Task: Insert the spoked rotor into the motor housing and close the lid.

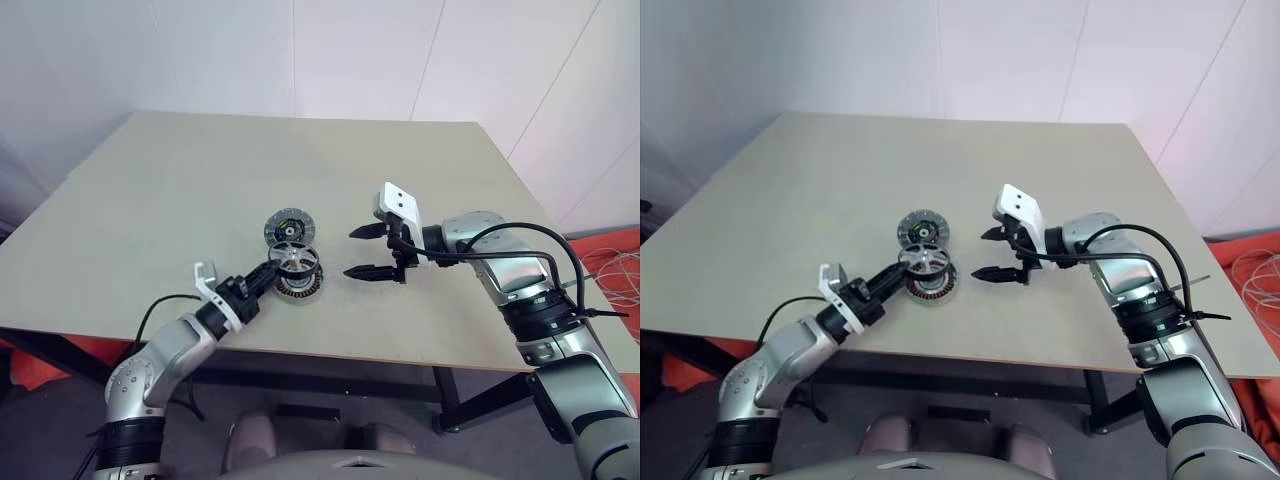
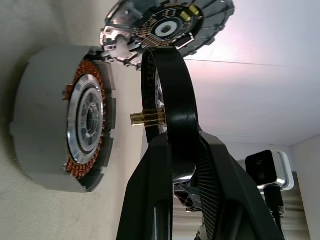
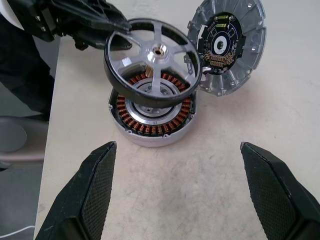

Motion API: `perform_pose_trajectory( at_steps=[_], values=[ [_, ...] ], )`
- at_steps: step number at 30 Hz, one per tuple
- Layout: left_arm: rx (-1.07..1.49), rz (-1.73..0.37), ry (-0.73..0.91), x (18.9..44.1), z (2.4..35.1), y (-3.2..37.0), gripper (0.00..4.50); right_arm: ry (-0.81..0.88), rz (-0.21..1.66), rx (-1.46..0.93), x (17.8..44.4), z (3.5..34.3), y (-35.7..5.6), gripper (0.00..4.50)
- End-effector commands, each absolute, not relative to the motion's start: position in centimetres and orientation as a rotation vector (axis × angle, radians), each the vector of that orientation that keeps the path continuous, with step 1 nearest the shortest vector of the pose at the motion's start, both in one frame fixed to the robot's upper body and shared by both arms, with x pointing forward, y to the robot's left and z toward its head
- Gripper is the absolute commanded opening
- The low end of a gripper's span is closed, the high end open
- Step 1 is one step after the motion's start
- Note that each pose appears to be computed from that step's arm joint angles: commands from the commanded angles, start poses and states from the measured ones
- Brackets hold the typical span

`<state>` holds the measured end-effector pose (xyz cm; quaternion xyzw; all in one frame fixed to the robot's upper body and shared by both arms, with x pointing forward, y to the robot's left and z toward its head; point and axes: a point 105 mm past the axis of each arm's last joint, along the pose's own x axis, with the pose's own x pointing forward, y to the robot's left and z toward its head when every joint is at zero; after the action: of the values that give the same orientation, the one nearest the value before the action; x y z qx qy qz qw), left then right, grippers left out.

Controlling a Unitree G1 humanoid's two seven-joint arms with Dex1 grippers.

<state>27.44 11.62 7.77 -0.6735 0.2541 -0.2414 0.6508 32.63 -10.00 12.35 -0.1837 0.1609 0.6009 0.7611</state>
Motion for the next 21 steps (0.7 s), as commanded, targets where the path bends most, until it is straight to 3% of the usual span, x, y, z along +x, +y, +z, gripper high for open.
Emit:
perform_pose_trajectory(
  at_steps=[1,21],
  values=[
    [-1.516,-0.582,0.558,27.7,8.4,11.4,0.36,0.277,1.316,-0.412,32.7,14.0,-9.6,4.5],
    [-1.475,-0.556,0.591,28.2,7.3,11.3,0.36,0.27,1.311,-0.41,32.7,14.1,-9.6,4.5]
  ],
)
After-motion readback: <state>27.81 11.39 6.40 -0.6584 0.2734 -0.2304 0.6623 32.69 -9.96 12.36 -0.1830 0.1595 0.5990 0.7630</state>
